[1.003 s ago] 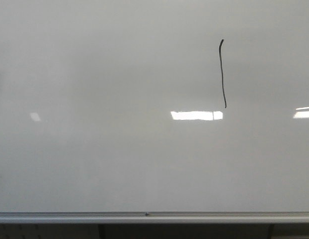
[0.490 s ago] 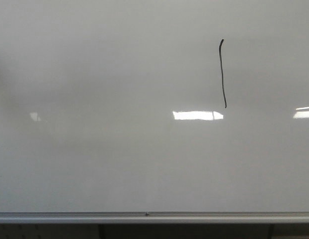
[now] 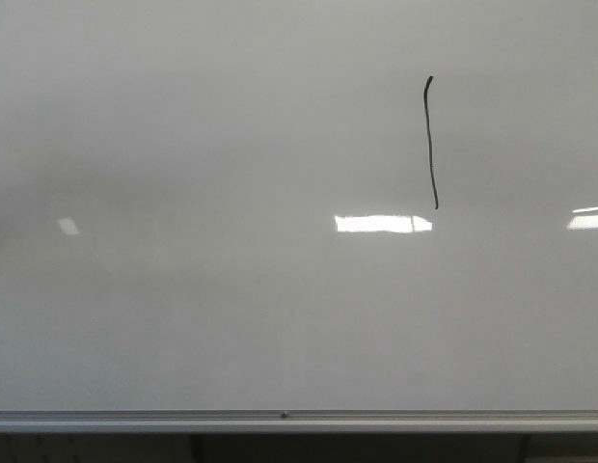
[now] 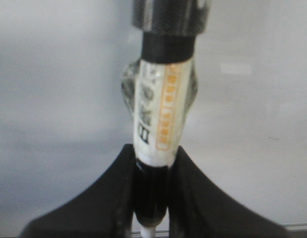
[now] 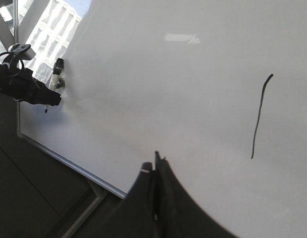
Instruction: Write number 1 on whiteboard
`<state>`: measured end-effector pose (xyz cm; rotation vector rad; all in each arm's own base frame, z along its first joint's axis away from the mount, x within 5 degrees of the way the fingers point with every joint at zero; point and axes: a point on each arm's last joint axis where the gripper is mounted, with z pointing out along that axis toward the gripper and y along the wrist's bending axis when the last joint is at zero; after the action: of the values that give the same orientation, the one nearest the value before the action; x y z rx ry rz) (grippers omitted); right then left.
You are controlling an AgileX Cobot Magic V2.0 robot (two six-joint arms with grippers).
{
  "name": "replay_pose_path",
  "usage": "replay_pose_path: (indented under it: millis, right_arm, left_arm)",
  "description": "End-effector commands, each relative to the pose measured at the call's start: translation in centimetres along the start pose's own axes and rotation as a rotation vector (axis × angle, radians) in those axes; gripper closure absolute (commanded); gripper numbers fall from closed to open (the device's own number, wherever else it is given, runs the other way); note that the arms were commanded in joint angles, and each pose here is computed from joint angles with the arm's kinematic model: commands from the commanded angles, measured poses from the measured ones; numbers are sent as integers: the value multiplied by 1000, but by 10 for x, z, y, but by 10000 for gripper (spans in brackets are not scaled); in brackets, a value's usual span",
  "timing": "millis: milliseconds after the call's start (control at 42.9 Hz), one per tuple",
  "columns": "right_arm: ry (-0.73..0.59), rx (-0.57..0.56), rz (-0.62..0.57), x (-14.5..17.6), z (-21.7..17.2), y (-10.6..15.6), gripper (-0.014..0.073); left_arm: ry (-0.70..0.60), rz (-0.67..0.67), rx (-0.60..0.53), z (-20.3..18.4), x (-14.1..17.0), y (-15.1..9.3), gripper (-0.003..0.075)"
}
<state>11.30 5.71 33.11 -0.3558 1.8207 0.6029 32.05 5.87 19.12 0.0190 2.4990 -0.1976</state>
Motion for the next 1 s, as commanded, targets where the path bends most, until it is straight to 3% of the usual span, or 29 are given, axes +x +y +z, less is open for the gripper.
replay_pose_path:
  millis: [0,117,513,979]
  right_arm:
    - [-65,18,19,-12,-3,0,713]
    - [-65,18,19,-12,-3,0,713]
    - [-65,18,19,-12,-3,0,713]
    - [-65,18,19,-12,-3,0,713]
  left_arm:
    - [-94,-4,-43,-14,-17,1,531]
    - [-100,-3,-53,-14,-18,2,407]
    - [-90,34,-64,-15,-17,3,296]
    - [-148,54,-106,-32,-23,5,268]
